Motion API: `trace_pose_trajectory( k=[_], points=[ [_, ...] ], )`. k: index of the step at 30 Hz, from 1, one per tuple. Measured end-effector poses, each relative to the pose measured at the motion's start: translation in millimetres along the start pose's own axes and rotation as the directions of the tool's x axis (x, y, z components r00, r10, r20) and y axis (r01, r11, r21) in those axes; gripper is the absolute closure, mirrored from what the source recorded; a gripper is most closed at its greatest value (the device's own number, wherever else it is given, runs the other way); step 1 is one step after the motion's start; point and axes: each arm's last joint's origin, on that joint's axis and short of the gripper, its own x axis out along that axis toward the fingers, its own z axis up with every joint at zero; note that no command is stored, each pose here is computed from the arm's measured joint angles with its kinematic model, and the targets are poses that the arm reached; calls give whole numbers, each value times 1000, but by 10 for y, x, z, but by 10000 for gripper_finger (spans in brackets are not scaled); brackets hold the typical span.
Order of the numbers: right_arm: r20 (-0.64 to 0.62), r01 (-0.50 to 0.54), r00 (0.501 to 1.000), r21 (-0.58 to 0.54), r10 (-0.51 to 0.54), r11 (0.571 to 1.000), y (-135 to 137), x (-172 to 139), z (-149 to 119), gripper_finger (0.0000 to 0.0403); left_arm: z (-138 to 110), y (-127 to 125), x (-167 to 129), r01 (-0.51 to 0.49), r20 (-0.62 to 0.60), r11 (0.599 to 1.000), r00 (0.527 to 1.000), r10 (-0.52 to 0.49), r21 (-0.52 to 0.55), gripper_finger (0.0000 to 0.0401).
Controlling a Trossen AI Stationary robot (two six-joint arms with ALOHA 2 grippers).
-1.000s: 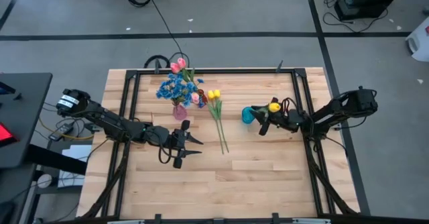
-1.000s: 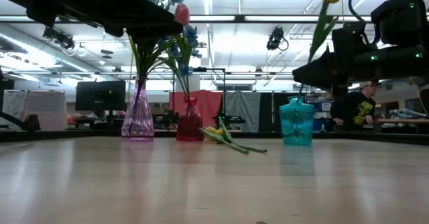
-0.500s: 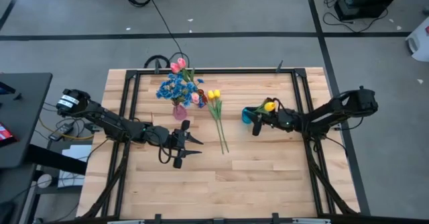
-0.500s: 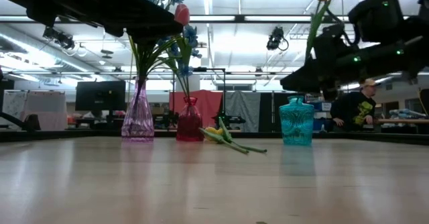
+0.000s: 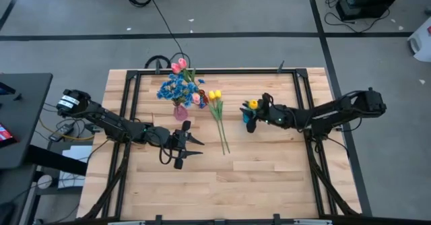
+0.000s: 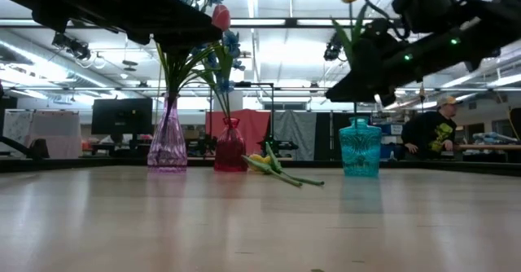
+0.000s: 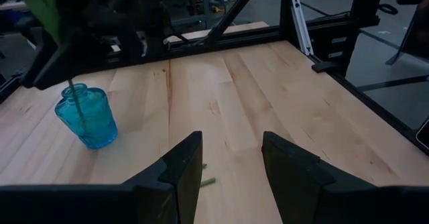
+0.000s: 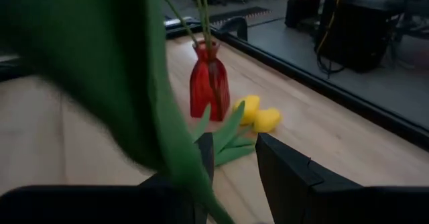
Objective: Sort flowers into vase by color
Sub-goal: Put the yellow tulip into the red vase, then adjust the blue vase
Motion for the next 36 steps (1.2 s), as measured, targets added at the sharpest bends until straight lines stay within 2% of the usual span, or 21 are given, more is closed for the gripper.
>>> trace_pose_trajectory(
  k=[7, 12, 17, 23, 27, 30, 33, 36],
  points=[
    [-173, 55, 983, -58, -64, 997, 49, 136, 251, 277, 0, 0, 0, 1, 0, 1000, 1000, -1, 0, 238],
    [-281, 21, 959, -41, -32, 999, 115, 161, 459, 276, -1, 0, 0, 0, -1, 1000, 1000, 0, 0, 238],
    [-357, 10, 933, -59, -31, 998, 143, 129, 517, 276, -6, 0, 0, 0, -6, 1000, 1000, 0, -3, 238],
    [-376, -4, 926, -82, -27, 997, 157, -3, 546, 271, -11, -1, -1, 1, -11, 1000, 1000, -1, -8, 238],
    [-367, -39, 930, -99, 0, 994, 169, -166, 619, 251, -11, -1, 0, 1, -11, 1000, 1000, -1, -8, 238],
    [-357, -26, 934, -100, -11, 995, 148, -302, 670, 229, -12, -1, 0, 1, -11, 1000, 1000, -1, -8, 238],
    [-347, -4, 938, -62, -17, 998, 114, -435, 718, 204, -6, -1, 0, 1, -5, 1000, 1000, -1, -9, 238],
    [-386, -17, 922, 36, 30, 999, 105, -536, 714, 188, -2, -1, 0, 1, -1, 1000, 1000, -1, -10, 238]
  ],
)
